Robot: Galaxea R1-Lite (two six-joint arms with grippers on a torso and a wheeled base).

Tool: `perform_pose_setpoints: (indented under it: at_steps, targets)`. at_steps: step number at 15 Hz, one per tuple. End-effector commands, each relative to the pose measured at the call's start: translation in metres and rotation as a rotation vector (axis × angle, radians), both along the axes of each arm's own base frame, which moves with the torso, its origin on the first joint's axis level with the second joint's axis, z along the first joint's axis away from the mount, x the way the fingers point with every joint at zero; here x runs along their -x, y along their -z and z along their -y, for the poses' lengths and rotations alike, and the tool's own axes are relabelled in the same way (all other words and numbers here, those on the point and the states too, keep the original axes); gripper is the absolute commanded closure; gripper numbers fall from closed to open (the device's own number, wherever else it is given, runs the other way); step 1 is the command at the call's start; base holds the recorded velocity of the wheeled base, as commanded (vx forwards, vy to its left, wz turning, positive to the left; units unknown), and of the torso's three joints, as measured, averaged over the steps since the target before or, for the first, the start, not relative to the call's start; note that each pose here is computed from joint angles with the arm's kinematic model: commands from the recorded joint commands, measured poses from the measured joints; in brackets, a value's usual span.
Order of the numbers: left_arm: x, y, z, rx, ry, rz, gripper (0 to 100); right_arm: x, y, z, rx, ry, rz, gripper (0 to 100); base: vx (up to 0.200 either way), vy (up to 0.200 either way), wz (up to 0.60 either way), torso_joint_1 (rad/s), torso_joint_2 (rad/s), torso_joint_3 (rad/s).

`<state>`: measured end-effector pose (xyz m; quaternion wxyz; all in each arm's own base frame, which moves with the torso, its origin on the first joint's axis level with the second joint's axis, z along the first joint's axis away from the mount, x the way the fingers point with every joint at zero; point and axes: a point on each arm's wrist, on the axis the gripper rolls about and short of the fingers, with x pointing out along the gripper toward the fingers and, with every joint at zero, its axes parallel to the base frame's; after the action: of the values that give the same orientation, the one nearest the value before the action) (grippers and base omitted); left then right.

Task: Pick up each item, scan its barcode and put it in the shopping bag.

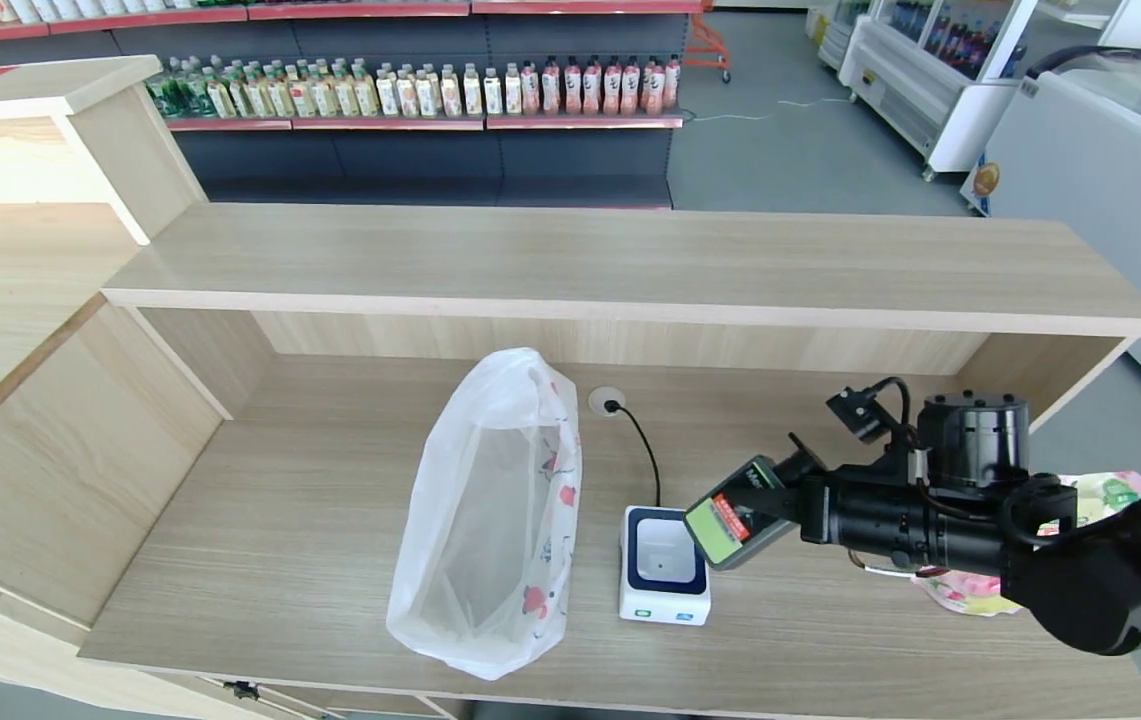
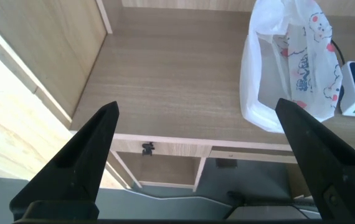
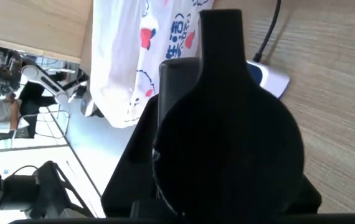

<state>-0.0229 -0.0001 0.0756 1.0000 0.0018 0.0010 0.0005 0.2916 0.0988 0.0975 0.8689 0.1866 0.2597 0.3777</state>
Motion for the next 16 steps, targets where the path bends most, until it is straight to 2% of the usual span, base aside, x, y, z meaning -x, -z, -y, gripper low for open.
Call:
perform_pose_setpoints:
  at_steps: [1,7,10,16]
  targets:
    - [0.000,0.000,0.000,-0.001,-0.002,0.000,0,-0.009,0.008,-0.010,0.019,0.014,-0.008,100,0.000,0.000,0.00,0.000,0.00,0.000]
    - [0.000,0.000,0.000,0.001,-0.002,0.000,0,-0.037,0.037,-0.041,0.102,0.108,-0.010,100,0.000,0.000,0.00,0.000,0.00,0.000]
    - [0.000,0.000,0.000,0.001,-0.002,0.000,0,-0.037,0.044,-0.057,0.097,0.072,-0.004,100,0.000,0.000,0.00,0.000,0.00,0.000]
    - [0.000,0.000,0.000,0.001,-0.002,0.000,0,-0.037,0.063,-0.071,0.145,0.108,-0.012,100,0.000,0.000,0.00,0.000,0.00,0.000]
